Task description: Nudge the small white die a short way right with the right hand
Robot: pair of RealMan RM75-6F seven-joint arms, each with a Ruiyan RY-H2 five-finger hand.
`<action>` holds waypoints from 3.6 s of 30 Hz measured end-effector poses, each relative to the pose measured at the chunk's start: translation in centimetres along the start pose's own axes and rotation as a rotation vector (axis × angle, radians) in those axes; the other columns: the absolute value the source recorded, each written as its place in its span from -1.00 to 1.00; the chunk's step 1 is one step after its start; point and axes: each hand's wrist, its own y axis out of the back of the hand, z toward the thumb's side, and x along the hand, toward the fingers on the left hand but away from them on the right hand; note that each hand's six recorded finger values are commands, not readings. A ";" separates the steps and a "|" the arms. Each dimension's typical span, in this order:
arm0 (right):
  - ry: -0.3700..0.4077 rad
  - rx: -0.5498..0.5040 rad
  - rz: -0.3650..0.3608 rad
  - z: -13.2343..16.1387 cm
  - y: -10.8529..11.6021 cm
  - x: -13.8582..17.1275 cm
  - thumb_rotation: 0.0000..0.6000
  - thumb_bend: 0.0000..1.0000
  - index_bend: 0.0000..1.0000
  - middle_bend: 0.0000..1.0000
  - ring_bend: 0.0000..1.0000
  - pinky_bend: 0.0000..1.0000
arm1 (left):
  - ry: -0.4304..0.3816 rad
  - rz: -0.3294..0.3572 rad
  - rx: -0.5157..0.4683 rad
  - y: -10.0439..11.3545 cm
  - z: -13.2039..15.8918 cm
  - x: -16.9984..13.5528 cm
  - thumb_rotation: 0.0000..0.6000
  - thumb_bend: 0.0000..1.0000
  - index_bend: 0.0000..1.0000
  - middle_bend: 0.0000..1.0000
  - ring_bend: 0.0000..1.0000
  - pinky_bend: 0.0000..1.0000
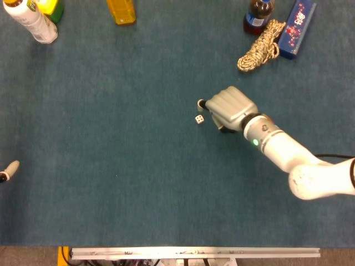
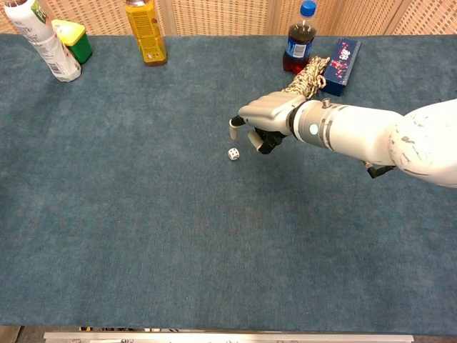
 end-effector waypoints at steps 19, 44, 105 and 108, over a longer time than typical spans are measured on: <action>-0.005 0.007 0.034 1.2 -1.1 -2.1 1.00 0.60 -0.45 1.00 1.00 1.00 | 0.011 0.004 0.001 0.1 -0.6 -0.3 1.00 -0.73 -1.00 -1.00 -1.00 -1.00; 0.047 0.004 0.038 1.2 -2.6 1.9 1.00 0.60 -0.45 1.00 1.00 1.00 | 0.002 0.000 0.008 -0.2 -0.4 -0.3 1.00 -0.73 -1.00 -1.00 -1.00 -1.00; -0.017 -0.004 -0.099 -2.2 -2.6 6.8 1.00 0.32 -0.45 0.99 1.00 1.00 | -0.002 0.003 0.005 -0.2 -0.4 -0.2 1.00 -0.73 -1.00 -1.00 -1.00 -1.00; -0.064 -0.024 -0.175 -4.0 -1.9 8.2 1.00 0.11 -0.45 0.91 1.00 1.00 | 0.003 0.005 0.005 -0.2 -0.6 -0.1 1.00 -0.73 -1.00 -1.00 -1.00 -1.00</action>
